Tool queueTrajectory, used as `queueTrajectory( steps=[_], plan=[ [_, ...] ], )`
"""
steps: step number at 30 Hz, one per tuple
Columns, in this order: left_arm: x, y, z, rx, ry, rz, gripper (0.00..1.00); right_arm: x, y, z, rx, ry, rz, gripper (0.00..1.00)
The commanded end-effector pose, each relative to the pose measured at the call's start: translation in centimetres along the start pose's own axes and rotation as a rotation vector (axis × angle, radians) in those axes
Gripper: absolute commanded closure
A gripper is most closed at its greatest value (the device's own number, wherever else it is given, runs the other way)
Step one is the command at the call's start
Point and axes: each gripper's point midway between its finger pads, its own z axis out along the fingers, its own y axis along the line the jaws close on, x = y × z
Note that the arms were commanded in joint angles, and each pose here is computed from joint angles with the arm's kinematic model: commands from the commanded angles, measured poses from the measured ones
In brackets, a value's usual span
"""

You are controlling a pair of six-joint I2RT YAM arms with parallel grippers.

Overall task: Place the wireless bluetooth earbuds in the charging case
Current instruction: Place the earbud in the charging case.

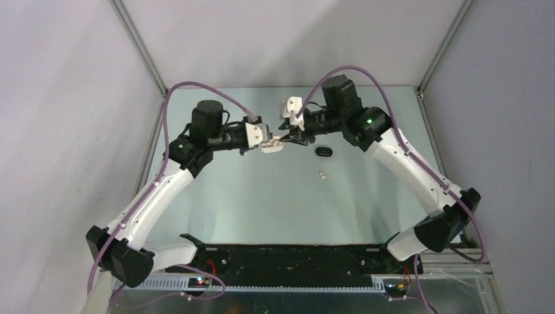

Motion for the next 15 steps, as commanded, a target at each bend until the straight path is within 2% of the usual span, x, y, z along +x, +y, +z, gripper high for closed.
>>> queueTrajectory(
  steps=[1, 5, 10, 15],
  plan=[
    [-1.7, 0.5, -0.7, -0.031, -0.041, 0.081, 1.0, -2.8, -1.2, -2.7, 0.067, -0.109, 0.052, 0.61],
    [-1.5, 0.6, -0.9, -0.045, -0.029, 0.084, 1.0, 0.0, -2.2, -4.6, 0.098, -0.11, 0.235, 0.64],
    [-1.4, 1.0, -1.5, -0.085, -0.007, 0.066, 1.0, 9.6, 0.8, -6.2, 0.061, 0.114, 0.343, 0.69],
    [-0.4, 1.5, -2.3, -0.137, 0.03, 0.013, 1.0, 19.1, 6.1, -5.5, -0.009, 0.343, 0.446, 0.8]
  ],
)
